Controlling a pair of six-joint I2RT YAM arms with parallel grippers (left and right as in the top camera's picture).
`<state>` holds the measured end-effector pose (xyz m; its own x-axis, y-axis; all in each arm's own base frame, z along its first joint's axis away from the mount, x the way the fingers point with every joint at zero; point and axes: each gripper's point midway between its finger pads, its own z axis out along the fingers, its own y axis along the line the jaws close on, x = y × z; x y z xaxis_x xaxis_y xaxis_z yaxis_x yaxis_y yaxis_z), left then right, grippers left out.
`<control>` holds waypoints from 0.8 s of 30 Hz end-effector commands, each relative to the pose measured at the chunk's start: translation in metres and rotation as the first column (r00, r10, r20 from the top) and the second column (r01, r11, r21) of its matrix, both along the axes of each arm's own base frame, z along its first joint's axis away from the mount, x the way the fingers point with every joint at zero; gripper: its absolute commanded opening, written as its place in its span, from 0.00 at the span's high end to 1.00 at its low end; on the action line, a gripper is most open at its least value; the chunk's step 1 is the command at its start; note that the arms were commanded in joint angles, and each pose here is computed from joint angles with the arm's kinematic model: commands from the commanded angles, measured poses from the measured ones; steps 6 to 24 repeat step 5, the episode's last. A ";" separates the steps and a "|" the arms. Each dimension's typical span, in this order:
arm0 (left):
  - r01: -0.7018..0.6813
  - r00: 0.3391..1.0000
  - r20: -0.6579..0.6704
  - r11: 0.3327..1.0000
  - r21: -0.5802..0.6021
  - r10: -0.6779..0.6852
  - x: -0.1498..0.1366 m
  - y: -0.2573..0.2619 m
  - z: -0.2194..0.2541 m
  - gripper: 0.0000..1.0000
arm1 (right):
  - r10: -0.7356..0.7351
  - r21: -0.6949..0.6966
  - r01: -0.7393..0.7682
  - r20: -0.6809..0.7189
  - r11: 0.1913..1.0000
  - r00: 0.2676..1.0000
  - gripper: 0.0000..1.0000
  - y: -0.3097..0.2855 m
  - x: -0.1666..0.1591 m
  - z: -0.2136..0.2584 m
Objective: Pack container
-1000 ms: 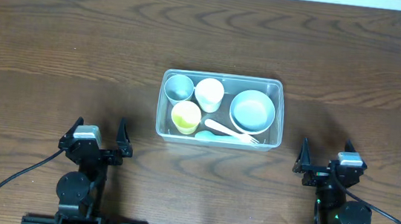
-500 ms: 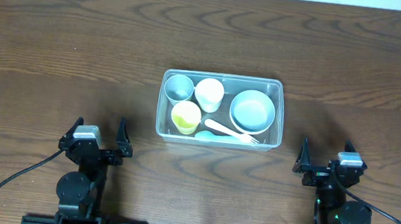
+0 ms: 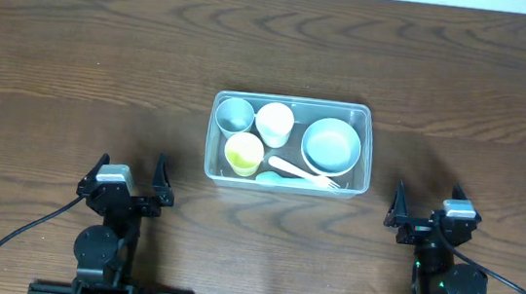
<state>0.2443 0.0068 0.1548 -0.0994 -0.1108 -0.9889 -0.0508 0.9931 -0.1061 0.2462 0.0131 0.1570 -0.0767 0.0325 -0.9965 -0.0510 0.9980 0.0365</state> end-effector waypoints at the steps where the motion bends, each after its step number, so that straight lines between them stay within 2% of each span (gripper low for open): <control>1: -0.011 0.999 -0.051 1.000 0.018 0.011 -0.001 0.003 -0.018 0.02 | -0.001 -0.016 0.001 0.001 1.000 1.000 0.01 0.000 0.000 0.000; 24: -0.011 0.999 -0.051 1.000 0.018 0.011 -0.001 0.003 -0.018 0.02 | -0.001 -0.016 0.001 0.001 1.000 1.000 0.01 0.000 0.000 0.000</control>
